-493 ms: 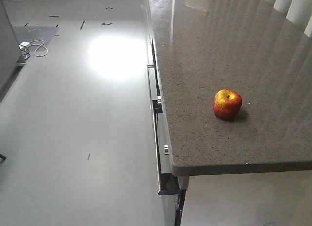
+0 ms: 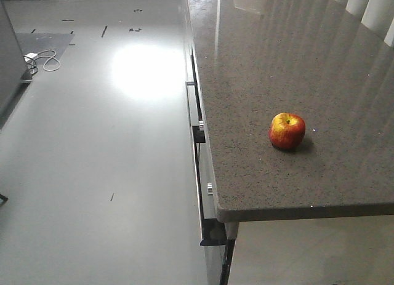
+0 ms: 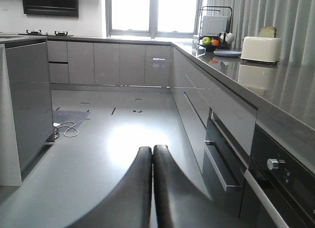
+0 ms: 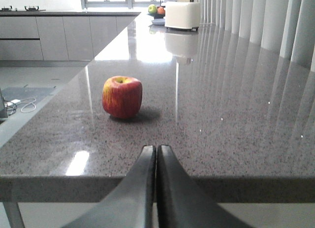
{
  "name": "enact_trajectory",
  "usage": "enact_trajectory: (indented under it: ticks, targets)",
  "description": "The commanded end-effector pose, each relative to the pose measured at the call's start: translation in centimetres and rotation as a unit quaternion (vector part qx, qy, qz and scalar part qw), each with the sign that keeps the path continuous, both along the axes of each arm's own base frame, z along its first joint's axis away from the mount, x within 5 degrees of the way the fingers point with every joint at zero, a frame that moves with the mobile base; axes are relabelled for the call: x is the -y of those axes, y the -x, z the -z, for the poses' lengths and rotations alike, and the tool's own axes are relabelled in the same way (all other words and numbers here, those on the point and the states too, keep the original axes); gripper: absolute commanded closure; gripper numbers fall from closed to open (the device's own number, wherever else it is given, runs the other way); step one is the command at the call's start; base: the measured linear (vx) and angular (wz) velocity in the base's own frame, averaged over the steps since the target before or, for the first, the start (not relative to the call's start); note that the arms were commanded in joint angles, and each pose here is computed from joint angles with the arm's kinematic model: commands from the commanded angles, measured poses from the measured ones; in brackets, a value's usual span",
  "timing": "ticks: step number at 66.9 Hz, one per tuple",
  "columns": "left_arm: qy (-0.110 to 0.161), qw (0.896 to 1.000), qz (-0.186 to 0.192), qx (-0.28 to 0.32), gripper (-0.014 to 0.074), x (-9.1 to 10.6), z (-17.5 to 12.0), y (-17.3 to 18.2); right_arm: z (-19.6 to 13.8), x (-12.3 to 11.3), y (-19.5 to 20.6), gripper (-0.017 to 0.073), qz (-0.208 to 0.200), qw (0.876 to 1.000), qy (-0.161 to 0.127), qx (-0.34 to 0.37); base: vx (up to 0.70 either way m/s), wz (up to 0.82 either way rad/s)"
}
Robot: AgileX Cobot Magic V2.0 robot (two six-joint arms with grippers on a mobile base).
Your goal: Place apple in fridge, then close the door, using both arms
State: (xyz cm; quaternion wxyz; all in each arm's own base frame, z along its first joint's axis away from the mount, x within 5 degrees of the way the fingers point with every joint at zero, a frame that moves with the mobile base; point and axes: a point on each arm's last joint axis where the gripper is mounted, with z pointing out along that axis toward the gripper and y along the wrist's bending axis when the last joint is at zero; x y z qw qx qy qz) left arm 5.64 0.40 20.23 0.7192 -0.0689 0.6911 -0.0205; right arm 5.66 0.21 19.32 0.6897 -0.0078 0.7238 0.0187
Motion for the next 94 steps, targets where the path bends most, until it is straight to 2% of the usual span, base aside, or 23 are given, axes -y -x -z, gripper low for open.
enact_trajectory:
  ticks: [1,12,16,20,28,38,46,51,58,64,69,83,94]
  targets:
    - [0.001,0.999,0.000,0.055,0.0600,0.0,-1.3,0.3,-1.2,0.0,0.1,0.0562,0.001,0.998,0.001,0.063,0.00,0.00]
    - [0.001,0.999,0.000,0.055,0.0600,0.0,-1.3,0.3,-2.9,0.1,0.4,0.0562,0.002,0.988,-0.060,0.142,0.00,0.00]
    - [0.001,0.999,0.000,0.055,0.0600,0.0,-1.3,0.3,-4.0,0.2,0.6,0.0562,0.001,0.983,-0.096,0.154,0.00,0.00]
    - [0.001,0.999,0.000,0.055,0.0600,0.0,-1.3,0.3,-5.2,0.2,0.9,0.0562,-0.002,0.982,-0.108,0.156,0.00,0.00]
    - [0.001,0.999,0.000,0.055,0.0600,0.0,-1.3,0.3,-7.7,0.0,1.2,0.0562,-0.009,0.989,-0.078,0.125,0.00,0.00]
    - [0.001,0.999,0.000,0.055,0.0600,0.0,-1.3,0.3,-10.4,-0.3,1.1,0.0562,-0.017,1.000,-0.018,0.011,0.00,0.00]
    - [0.001,0.999,0.000,0.055,0.0600,0.0,-1.3,0.3,-11.6,-0.4,0.3,0.0562,-0.024,0.996,0.012,-0.084,0.00,0.00]
    - [0.001,0.999,0.000,0.055,0.0600,0.0,-1.3,0.3,-12.4,-0.4,-0.3,0.0559,-0.027,0.992,0.027,-0.116,0.00,0.00]
    - [0.001,0.999,0.000,0.055,0.0600,0.0,-1.3,0.3,-13.1,-0.5,-1.5,0.0533,-0.029,0.988,0.034,-0.146,0.00,0.00]
    - [0.001,0.999,0.000,0.055,0.0600,0.0,-1.3,0.3,-13.4,-0.6,-2.9,0.0464,-0.035,0.981,0.046,-0.183,0.00,0.00]
    - [0.001,0.999,0.000,0.055,0.0600,0.0,-1.3,0.3,-13.5,-0.6,-4.1,0.0371,-0.040,0.976,0.054,-0.206,0.00,0.00]
    - [0.001,0.999,0.000,0.055,0.0600,0.0,-1.3,0.3,-13.4,-0.8,-7.4,0.0059,-0.042,0.963,0.054,-0.261,0.00,0.00]
    - [0.001,0.999,0.000,0.055,0.0600,0.0,-1.3,0.3,-13.6,-0.9,-10.3,-0.0072,-0.055,0.952,0.079,-0.292,0.00,0.00]
